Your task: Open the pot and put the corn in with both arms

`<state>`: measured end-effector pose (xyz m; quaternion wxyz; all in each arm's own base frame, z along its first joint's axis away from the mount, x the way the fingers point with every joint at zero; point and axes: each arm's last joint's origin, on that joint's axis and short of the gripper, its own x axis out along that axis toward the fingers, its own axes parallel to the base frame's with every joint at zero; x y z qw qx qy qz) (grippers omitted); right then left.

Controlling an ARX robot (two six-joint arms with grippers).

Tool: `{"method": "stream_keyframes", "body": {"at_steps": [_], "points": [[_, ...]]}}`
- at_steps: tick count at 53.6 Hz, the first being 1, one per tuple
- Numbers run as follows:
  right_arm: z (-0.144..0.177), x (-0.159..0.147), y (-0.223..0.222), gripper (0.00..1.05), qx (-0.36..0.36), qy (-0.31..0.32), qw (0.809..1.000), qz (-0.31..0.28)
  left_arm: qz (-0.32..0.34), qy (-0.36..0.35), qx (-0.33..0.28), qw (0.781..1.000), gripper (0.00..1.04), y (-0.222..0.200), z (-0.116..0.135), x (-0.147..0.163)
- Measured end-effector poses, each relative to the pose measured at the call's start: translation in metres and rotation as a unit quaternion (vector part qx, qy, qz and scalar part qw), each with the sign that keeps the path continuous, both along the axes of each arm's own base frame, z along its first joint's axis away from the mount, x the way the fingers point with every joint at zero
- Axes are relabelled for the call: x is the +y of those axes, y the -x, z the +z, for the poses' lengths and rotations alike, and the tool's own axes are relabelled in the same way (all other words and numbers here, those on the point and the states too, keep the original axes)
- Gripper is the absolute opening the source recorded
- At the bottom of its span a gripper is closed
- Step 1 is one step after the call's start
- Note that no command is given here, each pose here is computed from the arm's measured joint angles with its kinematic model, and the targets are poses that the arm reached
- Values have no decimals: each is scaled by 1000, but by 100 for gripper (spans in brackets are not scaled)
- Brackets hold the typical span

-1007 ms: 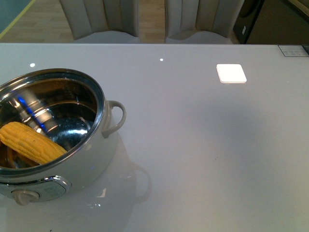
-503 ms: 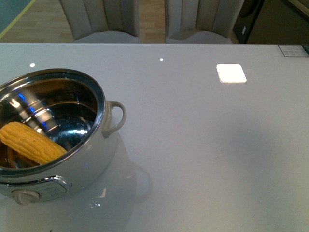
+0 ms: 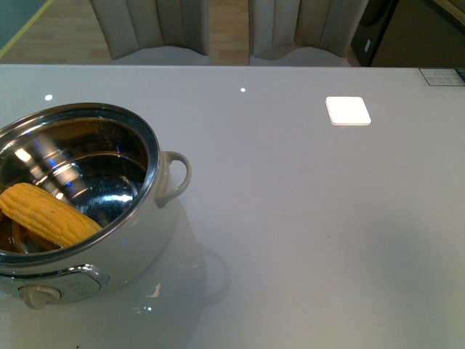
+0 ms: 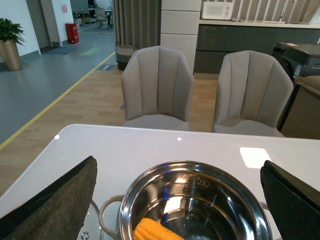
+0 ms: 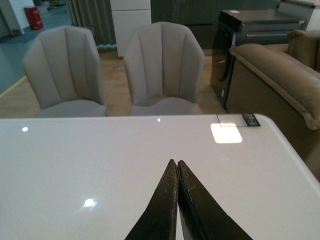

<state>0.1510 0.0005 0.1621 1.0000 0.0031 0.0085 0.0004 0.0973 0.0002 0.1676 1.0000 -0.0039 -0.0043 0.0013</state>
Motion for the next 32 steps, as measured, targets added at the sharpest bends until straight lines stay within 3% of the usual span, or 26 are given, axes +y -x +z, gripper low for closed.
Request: {"method": "stream_keyframes", "body": {"at_steps": [32], "points": [[9,0,24,2,-15,0,1000,1,0,0,0,1000,98,0,0,0]]}}
